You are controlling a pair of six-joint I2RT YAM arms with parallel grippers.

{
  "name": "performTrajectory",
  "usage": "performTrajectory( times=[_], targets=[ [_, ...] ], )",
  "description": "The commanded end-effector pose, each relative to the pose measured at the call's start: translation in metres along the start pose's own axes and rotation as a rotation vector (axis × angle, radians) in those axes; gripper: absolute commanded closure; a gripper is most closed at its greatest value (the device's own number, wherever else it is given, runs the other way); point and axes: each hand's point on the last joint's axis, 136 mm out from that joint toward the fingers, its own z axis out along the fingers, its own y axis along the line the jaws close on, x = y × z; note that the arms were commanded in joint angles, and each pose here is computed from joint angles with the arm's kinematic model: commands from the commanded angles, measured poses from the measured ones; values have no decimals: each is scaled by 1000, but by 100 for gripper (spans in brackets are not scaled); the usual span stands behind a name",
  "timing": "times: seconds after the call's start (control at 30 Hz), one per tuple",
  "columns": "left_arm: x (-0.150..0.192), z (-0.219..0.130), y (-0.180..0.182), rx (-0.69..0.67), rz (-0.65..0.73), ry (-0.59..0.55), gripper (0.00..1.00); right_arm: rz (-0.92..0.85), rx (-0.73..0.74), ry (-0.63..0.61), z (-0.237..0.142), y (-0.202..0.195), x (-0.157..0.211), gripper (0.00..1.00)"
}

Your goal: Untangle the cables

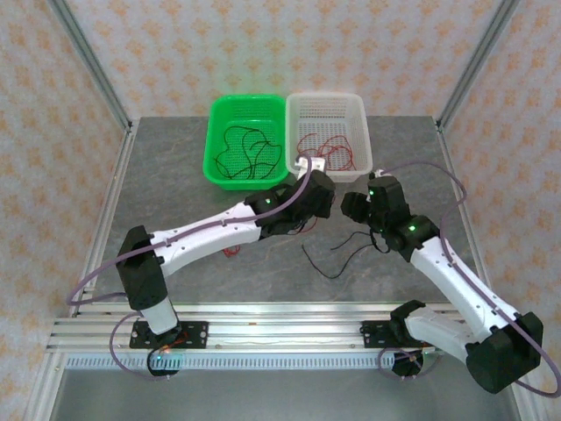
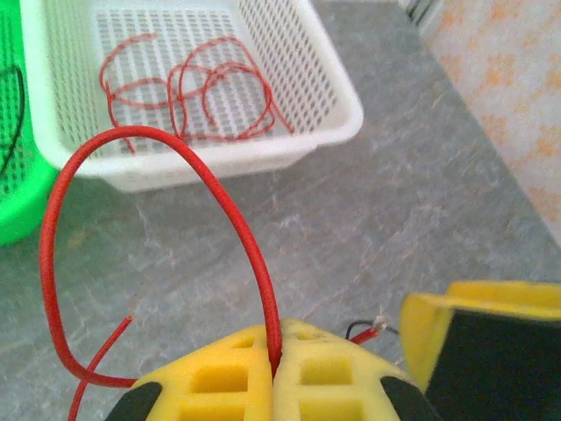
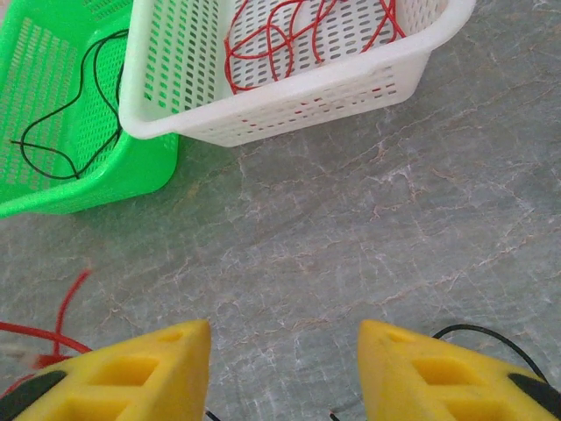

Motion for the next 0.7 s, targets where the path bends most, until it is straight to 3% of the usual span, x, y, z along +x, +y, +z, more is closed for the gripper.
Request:
performTrajectory(
  times=[0.0,0.33,0.67],
  targets=[
    [-35,-10,7,-63,58,-59,100,30,5,-37,-7,-5,-4,53],
    [-127,20,16,-49,92,-166,100,54,33,11,-3,-22,23,53],
    [-178,73,13,-10,218,-276,100,59,50,0,-8,-27,24,53]
  ],
)
